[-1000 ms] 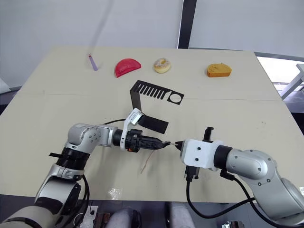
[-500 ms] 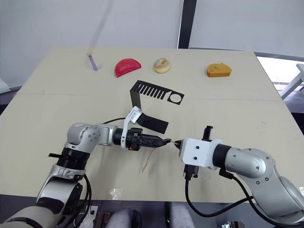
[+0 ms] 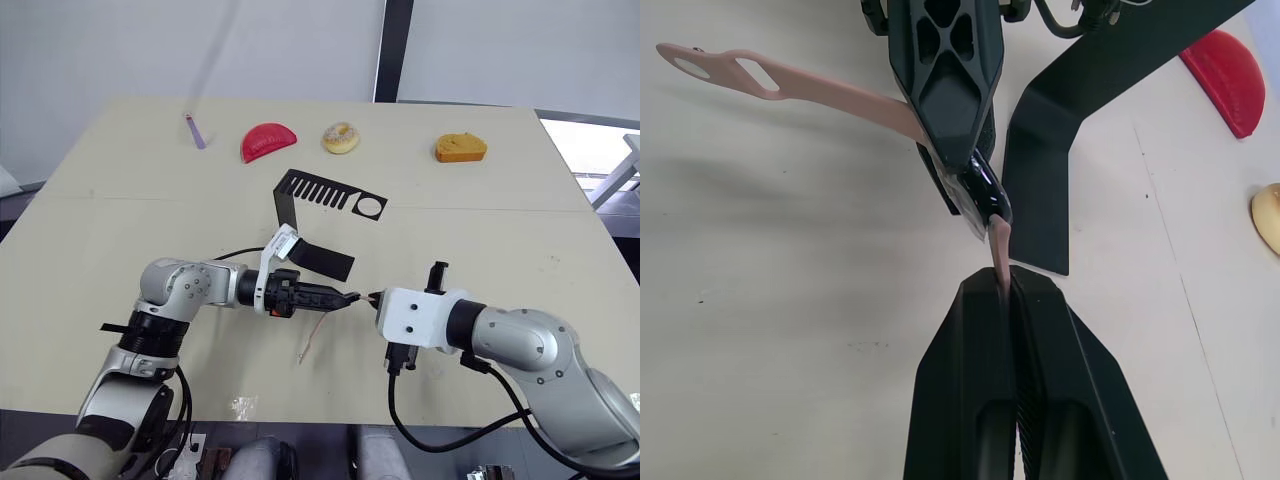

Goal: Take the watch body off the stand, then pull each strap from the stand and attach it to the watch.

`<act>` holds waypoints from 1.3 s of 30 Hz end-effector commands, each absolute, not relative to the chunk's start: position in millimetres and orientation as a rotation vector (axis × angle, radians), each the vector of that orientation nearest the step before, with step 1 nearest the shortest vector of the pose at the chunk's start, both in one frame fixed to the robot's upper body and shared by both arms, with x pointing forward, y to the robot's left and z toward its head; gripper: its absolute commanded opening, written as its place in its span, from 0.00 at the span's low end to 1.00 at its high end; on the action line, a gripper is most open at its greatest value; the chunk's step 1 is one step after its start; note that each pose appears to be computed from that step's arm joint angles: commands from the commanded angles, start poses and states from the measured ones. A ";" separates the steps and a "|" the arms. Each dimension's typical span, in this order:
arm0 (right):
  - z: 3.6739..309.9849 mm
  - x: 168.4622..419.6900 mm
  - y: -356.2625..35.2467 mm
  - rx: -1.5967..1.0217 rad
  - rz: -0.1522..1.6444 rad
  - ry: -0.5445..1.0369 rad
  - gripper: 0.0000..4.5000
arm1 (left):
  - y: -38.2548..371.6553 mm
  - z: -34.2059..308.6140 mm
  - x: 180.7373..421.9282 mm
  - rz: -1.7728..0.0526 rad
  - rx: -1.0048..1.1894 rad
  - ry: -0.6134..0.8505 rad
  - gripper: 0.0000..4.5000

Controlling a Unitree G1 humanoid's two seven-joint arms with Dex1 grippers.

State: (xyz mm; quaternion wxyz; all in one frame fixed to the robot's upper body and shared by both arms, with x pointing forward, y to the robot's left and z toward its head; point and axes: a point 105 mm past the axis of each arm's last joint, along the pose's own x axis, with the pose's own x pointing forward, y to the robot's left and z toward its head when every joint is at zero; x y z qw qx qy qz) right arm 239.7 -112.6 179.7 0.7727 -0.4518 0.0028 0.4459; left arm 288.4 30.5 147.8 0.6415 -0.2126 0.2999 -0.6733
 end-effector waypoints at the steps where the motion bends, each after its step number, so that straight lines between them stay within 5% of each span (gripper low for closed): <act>1: 183.7 235.8 -105.7 -0.987 0.991 -0.022 0.00 | 19.9 163.3 278.7 -1.625 -0.459 0.628 0.36; 39: 181.5 245.9 -108.3 -0.978 0.959 0.031 0.00 | 9.1 168.4 276.0 -1.638 -0.463 0.597 0.36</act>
